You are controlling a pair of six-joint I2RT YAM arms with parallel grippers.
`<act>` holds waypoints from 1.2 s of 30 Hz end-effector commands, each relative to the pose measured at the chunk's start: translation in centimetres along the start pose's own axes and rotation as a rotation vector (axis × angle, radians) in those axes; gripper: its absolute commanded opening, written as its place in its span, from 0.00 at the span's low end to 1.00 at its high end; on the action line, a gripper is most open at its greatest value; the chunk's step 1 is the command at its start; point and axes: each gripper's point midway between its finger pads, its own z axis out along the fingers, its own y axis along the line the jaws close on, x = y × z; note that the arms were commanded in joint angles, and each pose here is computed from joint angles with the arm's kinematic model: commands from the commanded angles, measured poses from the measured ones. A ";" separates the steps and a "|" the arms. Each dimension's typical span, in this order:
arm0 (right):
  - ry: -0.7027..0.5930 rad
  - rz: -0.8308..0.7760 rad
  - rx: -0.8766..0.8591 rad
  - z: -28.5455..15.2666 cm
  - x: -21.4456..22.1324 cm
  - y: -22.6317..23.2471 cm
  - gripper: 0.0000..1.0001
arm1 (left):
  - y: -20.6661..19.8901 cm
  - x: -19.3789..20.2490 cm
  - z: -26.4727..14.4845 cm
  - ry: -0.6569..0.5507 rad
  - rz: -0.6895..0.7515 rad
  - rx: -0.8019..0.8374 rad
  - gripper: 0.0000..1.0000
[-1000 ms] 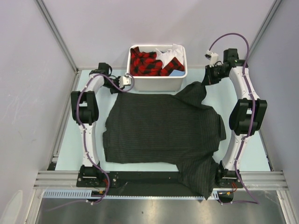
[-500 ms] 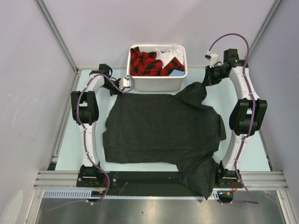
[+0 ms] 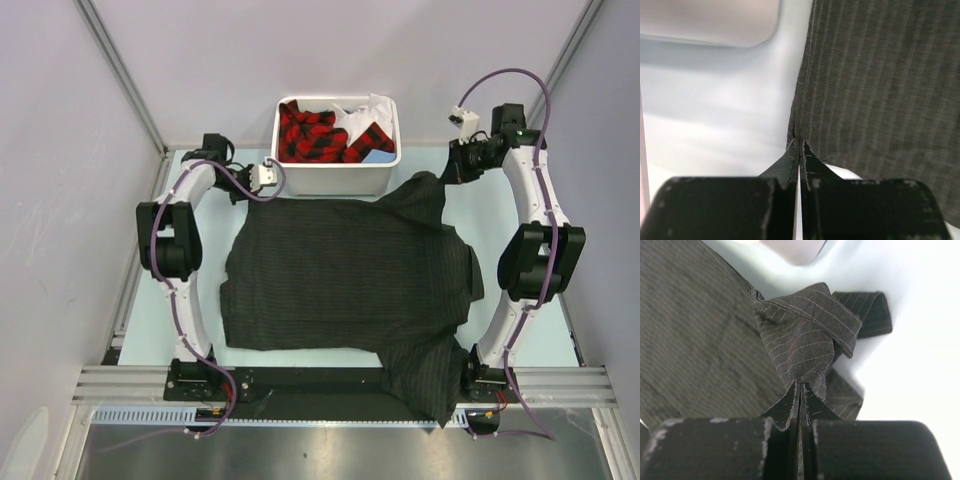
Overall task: Fold and stack the long sleeve shirts
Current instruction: Fold the shirt
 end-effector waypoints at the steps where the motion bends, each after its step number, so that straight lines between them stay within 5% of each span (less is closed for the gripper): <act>1: -0.046 -0.074 -0.015 -3.0 -0.5 2.1 0.00 | -0.5 -3.3 -3.8 -0.039 0.037 -0.058 0.00; 17: 0.092 -0.226 -0.084 -6.3 9.9 7.0 0.00 | -13.7 -2.2 -5.6 0.029 -0.009 0.052 0.00; 28: 0.285 -0.263 -0.146 -2.7 16.9 8.0 0.01 | -18.1 0.1 -2.8 0.111 -0.050 0.134 0.00; 29: 0.302 -0.274 -0.143 -2.8 17.0 7.8 0.05 | -18.0 -0.2 -3.1 0.110 -0.055 0.134 0.06; 32: 0.371 -0.290 -0.191 -4.3 17.8 8.0 0.38 | -17.3 -2.8 -5.3 0.059 -0.051 0.120 0.35; 33: 0.367 -0.289 -0.203 -5.3 17.0 8.4 0.57 | -17.1 -4.3 -5.9 0.016 -0.052 0.112 0.40; 34: 0.344 -0.265 -0.190 -5.8 16.3 8.0 0.63 | -16.0 -5.6 -6.8 -0.013 -0.060 0.075 0.45; 36: 0.231 -0.240 -0.134 -6.0 13.0 6.6 0.81 | -14.4 -8.5 -8.8 -0.085 -0.037 -0.007 0.73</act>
